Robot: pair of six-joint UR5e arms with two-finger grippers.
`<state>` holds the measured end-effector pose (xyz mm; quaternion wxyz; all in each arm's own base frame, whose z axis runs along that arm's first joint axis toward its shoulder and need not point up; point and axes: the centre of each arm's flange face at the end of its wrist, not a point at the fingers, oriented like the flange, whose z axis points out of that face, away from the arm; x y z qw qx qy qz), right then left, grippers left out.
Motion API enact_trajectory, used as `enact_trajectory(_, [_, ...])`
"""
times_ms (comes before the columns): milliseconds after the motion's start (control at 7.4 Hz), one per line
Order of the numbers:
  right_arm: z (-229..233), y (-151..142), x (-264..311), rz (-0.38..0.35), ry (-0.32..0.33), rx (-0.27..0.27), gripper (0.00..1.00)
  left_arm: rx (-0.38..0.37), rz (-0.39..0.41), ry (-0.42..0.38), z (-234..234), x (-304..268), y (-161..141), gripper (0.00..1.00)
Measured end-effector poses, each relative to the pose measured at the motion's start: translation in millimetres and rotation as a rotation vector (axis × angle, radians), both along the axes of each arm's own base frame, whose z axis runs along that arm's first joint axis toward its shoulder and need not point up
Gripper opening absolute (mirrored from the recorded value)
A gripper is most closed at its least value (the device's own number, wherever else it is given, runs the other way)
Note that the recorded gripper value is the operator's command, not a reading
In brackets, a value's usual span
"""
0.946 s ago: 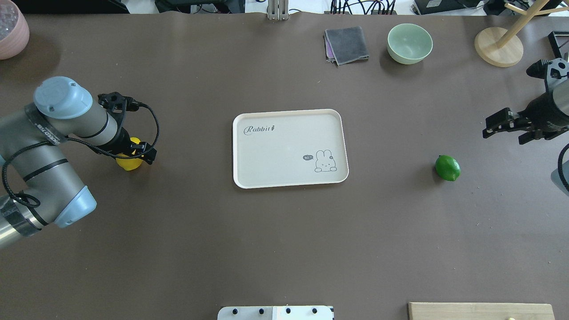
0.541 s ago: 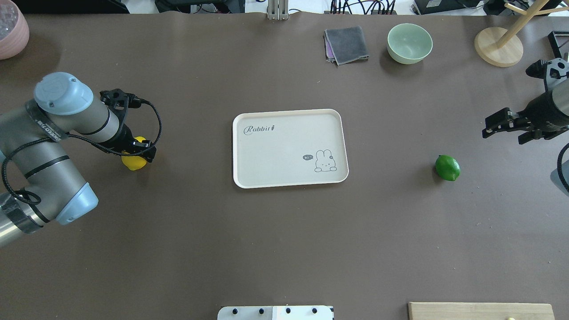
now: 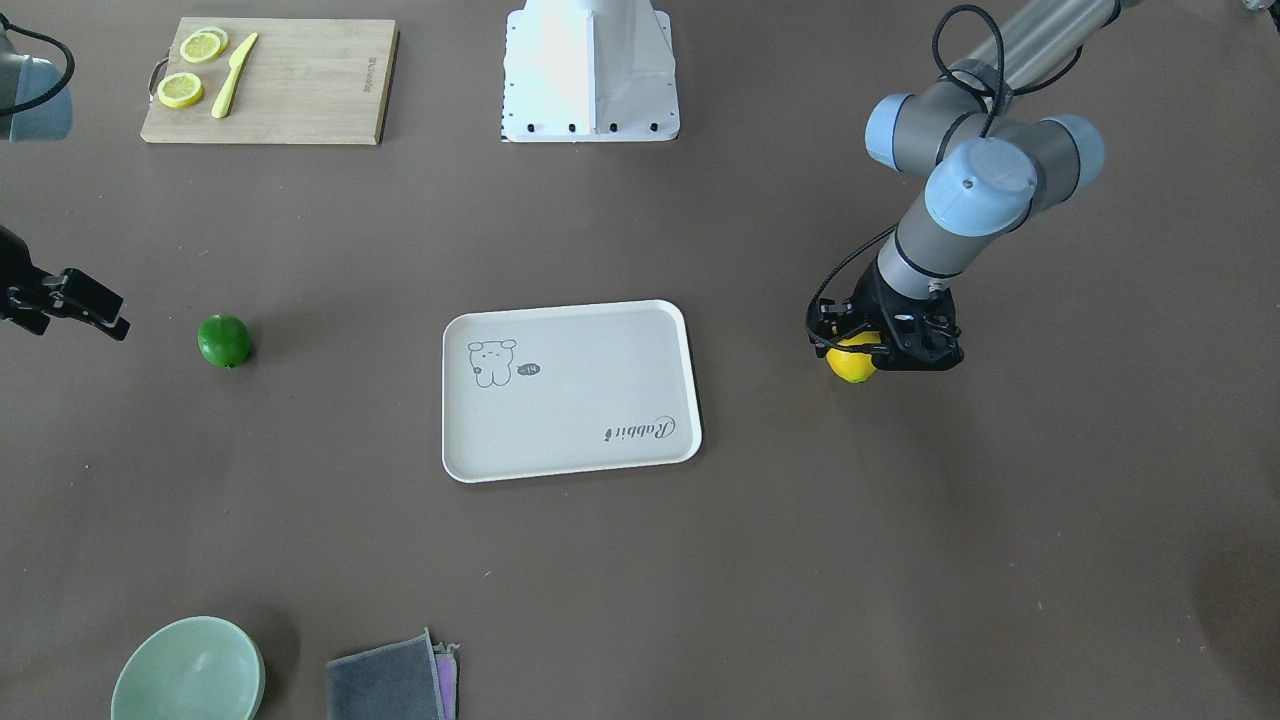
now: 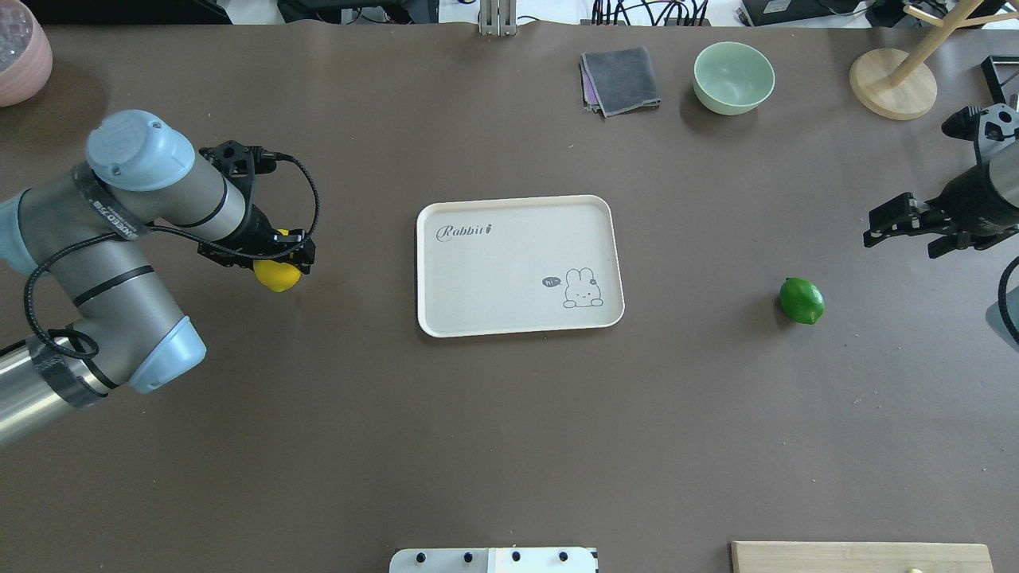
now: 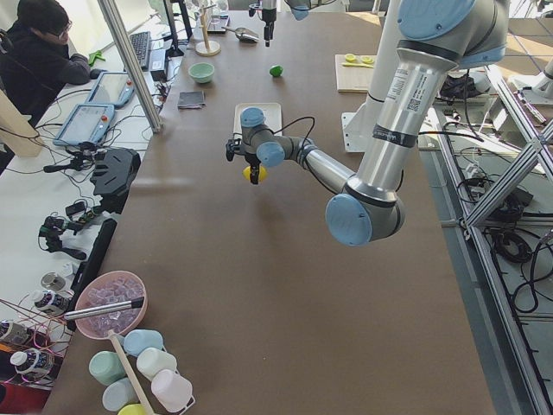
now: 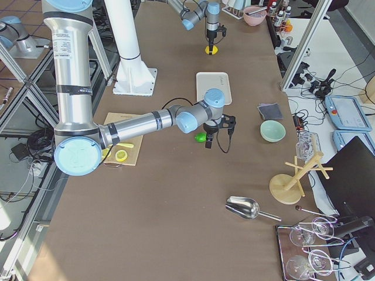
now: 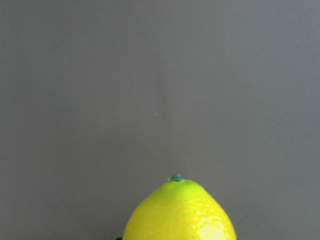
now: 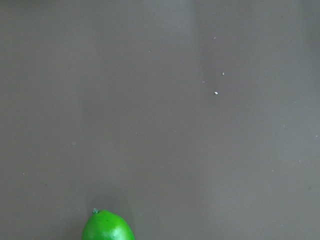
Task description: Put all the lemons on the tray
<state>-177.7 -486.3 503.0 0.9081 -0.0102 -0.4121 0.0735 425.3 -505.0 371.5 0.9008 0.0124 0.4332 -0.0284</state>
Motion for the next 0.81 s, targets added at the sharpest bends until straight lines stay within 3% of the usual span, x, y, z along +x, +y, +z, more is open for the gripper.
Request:
enact_trajectory(405, [-4,2,1,0.001,-0.004,0.007,1.00,-0.125,-0.088,0.042,-58,68,-19,0.00])
enact_trajectory(811, [-9,4,2,0.002,-0.011,0.011,1.00,-0.180,-0.170,0.074,-104,102,-33,0.00])
